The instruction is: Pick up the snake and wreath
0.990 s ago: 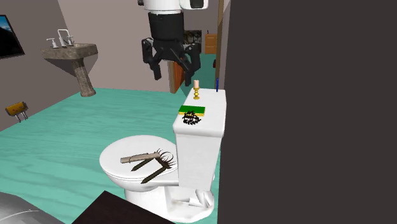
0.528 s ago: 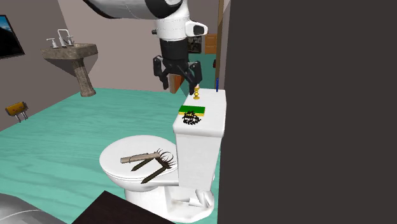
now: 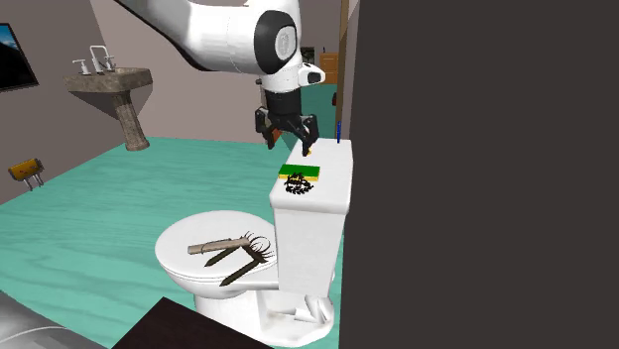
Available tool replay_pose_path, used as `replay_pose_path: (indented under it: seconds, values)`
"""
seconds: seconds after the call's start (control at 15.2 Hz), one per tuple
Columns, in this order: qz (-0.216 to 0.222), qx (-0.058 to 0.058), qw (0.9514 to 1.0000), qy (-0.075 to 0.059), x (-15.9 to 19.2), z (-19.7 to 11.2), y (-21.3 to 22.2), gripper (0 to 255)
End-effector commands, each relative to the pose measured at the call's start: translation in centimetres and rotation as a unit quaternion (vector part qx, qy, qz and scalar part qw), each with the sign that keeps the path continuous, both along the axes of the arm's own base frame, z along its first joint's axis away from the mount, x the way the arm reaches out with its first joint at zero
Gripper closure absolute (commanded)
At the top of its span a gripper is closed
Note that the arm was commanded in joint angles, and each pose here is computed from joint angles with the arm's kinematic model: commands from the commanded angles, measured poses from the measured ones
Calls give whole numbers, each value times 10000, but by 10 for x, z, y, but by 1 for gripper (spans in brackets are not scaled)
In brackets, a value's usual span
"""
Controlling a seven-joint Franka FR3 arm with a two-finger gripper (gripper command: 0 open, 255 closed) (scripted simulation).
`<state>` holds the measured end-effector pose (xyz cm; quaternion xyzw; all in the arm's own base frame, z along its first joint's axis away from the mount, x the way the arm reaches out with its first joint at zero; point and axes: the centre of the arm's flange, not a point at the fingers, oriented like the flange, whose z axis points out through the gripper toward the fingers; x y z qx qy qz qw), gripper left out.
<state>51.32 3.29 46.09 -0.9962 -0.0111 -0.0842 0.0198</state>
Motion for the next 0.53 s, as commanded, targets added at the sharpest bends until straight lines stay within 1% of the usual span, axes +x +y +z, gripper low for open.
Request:
replay_pose_path:
  seconds: [0.0, 0.46]
  values:
    - [28, -4, 10000, -46, 18, -17, 5, 0]
    - [127, -22, 9997, -195, 87, -70, 28, 0]
